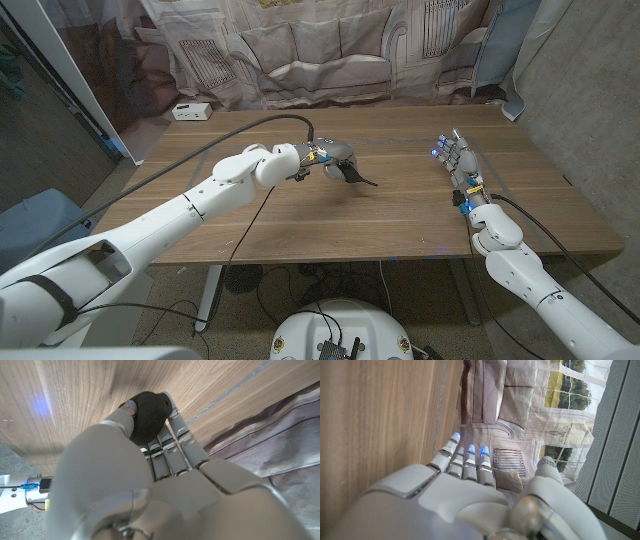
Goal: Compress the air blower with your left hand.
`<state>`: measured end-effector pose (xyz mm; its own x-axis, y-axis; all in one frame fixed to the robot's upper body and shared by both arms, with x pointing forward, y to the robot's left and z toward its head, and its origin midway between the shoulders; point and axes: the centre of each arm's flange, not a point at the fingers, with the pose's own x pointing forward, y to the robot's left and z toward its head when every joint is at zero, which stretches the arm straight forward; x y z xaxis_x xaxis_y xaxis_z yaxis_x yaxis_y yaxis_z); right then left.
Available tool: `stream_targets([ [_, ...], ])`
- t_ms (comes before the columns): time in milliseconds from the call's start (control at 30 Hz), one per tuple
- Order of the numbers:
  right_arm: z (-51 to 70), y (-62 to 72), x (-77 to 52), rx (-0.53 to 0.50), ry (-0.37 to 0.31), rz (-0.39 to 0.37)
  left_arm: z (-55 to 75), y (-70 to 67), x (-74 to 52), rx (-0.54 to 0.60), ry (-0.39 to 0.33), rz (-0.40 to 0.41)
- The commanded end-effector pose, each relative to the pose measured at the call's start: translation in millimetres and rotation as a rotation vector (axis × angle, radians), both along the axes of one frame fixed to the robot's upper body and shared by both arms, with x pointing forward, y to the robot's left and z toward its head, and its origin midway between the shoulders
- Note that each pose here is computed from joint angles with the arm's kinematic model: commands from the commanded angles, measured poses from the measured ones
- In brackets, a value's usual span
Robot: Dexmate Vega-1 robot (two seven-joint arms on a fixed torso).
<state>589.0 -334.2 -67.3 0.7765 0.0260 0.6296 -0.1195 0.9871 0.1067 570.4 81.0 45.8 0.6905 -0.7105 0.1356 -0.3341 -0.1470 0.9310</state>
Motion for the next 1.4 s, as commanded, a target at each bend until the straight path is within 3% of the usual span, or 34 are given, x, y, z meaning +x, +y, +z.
stream_targets([
  [33, 0.8, 0.0, 0.7, 0.002, -0.005, 0.001, 2.2, -1.8, 0.3, 0.029, -0.006, 0.010],
  [833, -0.1, 1.6, 3.9, 0.003, 0.001, 0.004, 0.6, -0.1, -0.3, 0.054, 0.002, 0.016],
  [1067, -0.7, 2.4, 3.7, -0.001, 0.005, 0.005, -7.6, 0.6, -9.5, 0.066, -0.036, 0.009],
  [1400, -2.4, 4.3, 3.7, -0.008, 0.012, 0.016, -22.8, 3.4, -12.9, 0.051, -0.065, -0.011],
])
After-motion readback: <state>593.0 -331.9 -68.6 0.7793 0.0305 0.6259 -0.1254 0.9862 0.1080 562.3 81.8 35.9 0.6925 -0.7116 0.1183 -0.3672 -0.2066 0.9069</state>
